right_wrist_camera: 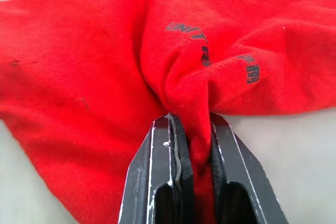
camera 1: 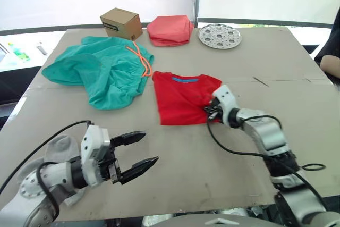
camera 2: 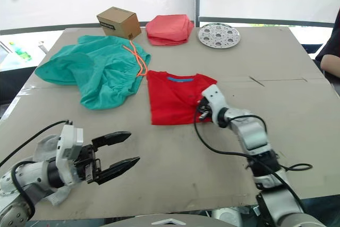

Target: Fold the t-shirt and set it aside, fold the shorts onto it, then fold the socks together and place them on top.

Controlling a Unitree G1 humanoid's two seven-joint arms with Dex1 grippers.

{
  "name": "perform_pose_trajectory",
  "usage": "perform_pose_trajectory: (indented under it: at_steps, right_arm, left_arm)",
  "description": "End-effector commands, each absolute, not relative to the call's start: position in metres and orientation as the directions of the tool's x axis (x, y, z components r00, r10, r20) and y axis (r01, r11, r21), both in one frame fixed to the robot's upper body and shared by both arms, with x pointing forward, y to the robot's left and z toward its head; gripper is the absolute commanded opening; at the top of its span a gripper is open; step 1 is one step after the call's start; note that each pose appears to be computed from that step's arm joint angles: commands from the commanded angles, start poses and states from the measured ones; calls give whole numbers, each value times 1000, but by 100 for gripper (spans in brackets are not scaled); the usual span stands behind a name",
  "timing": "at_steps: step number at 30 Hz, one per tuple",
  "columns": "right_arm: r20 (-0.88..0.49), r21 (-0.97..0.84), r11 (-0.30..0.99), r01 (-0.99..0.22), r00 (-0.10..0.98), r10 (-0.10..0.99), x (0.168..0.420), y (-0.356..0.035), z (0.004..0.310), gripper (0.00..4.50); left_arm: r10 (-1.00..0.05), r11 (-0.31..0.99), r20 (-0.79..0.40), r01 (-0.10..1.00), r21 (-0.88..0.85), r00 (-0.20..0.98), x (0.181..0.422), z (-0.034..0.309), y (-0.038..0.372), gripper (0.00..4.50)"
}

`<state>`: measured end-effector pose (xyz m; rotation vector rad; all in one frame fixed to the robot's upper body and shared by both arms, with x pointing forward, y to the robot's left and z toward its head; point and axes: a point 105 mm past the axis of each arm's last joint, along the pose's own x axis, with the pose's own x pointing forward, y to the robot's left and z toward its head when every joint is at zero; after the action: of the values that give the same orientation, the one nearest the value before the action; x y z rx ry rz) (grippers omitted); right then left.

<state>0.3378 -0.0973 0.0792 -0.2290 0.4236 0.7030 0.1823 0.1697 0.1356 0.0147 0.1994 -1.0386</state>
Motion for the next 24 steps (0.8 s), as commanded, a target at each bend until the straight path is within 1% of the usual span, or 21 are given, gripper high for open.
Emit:
perform_pose_trajectory:
  at_steps: [1, 4, 5, 7, 9, 14, 16, 18, 24]
  right_arm:
    - [-532, -127, 856, -502, 762, 368, 320, -175, 83, 7]
    - [-583, -222, 885, -408, 783, 215, 291, -237, 91, 7]
    - [-596, -238, 888, -393, 781, 186, 284, -248, 93, 7]
    - [-629, -292, 887, -357, 771, 103, 270, -285, 99, 7]
    - [-648, -337, 876, -344, 760, 49, 262, -312, 107, 7]
    - [-654, -366, 867, -338, 756, 19, 260, -338, 112, 7]
    - [-652, -394, 860, -326, 758, -11, 261, -349, 113, 7]
    - [-640, -415, 860, -298, 767, -43, 263, -360, 115, 7]
    - [-627, -462, 841, -280, 774, -87, 266, -378, 114, 7]
  left_arm:
    - [-885, 459, -117, 885, -75, 450, 191, 137, 158, 450]
    - [-911, 410, -85, 908, -88, 403, 197, 133, 143, 450]
    - [-916, 399, -78, 913, -90, 392, 199, 132, 142, 450]
    - [-932, 360, -72, 929, -88, 354, 203, 131, 135, 450]
    - [-946, 323, -64, 943, -85, 318, 206, 131, 129, 450]
    - [-974, 225, -54, 972, -70, 222, 204, 137, 118, 450]
    - [-983, 180, -48, 982, -61, 177, 200, 141, 113, 450]
    - [-985, 166, -48, 985, -52, 164, 201, 143, 114, 450]
    - [-987, 157, -41, 987, -32, 156, 204, 148, 113, 450]
